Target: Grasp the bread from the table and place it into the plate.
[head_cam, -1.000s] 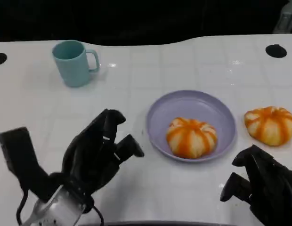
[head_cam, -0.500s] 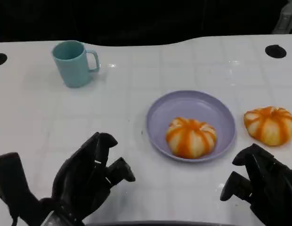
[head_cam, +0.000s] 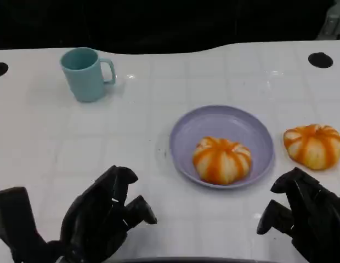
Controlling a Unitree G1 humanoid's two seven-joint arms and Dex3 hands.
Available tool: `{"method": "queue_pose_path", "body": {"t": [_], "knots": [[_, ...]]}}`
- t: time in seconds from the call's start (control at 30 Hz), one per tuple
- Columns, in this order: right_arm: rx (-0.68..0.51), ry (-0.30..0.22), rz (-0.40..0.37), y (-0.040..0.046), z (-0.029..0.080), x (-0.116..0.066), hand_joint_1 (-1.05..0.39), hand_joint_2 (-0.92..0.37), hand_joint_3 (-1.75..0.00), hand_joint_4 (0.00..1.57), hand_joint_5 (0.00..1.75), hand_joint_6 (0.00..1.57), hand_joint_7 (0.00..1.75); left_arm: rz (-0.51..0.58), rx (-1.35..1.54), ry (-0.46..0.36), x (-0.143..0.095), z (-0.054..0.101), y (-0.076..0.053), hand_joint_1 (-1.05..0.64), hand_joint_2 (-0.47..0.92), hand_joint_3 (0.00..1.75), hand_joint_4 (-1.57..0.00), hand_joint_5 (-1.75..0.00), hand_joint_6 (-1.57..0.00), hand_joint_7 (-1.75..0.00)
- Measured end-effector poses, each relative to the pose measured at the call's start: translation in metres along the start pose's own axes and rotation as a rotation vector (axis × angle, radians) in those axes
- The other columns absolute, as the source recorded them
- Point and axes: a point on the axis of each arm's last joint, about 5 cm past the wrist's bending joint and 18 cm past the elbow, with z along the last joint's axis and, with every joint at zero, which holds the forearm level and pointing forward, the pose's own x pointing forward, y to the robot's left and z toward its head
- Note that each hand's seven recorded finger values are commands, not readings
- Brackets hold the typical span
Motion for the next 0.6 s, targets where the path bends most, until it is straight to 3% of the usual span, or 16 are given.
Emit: {"method": "queue_pose_path", "body": {"t": [0.6], "knots": [[-0.006,0.002,0.006,-0.0009,0.0005,-0.0003,-0.54,-0.92,-0.24,0.65,1.75,0.50,1.62,0.010,0.008,-0.001,0.0015,-0.0031,0.0036,-0.55,0.92,0.46,-0.81,-1.75,-0.58,-1.75]]}}
